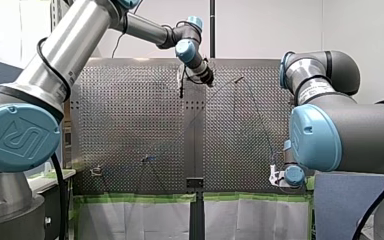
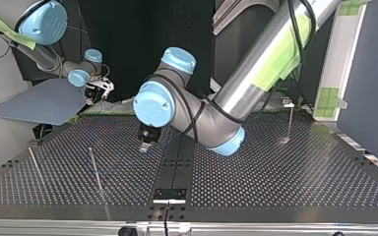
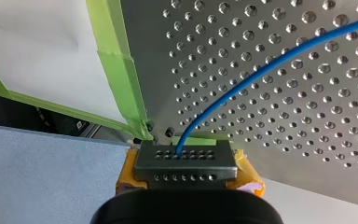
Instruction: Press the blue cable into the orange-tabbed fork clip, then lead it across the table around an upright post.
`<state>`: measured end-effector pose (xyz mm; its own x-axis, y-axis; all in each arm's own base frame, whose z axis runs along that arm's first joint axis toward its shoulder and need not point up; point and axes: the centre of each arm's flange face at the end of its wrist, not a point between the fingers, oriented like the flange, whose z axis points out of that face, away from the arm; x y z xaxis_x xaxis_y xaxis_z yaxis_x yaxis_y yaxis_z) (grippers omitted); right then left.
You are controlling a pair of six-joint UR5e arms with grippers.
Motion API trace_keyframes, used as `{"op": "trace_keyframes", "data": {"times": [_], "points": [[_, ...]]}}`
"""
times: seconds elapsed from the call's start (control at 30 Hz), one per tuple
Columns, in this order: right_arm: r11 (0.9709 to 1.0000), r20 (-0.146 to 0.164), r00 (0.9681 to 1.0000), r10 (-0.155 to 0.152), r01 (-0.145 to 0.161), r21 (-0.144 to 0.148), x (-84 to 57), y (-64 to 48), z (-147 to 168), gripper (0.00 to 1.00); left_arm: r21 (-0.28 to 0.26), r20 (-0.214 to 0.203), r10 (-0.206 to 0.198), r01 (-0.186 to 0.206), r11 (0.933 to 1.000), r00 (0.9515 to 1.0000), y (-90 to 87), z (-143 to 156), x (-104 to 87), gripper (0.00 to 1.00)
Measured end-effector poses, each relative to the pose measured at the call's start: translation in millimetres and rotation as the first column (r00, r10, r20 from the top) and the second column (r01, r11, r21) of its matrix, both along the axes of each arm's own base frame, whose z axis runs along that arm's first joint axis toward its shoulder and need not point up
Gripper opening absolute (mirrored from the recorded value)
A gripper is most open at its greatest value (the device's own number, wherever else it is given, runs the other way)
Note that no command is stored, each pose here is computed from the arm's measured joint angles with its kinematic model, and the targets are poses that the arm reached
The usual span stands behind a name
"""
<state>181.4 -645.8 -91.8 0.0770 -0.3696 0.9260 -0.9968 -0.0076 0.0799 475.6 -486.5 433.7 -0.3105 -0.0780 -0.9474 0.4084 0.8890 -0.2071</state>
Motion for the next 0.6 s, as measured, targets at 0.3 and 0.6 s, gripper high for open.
{"op": "trace_keyframes", "data": {"times": [0.3, 0.6], "points": [[1.0, 0.0, 1.0, 0.001, -0.001, -0.003, 0.8, -1.0, 0.8, 0.0, -0.023, 0.052, -0.105, 0.106, 0.9941, 0.9931, -23.1, 3.7, -11.1, 1.0], [1.0, 0.0, 1.0, 0.003, -0.003, -0.006, 2.0, -2.0, 1.6, 0.0, -0.104, 0.068, -0.146, 0.153, 0.9828, 0.9869, -32.8, 8.2, -11.3, 1.0]]}}
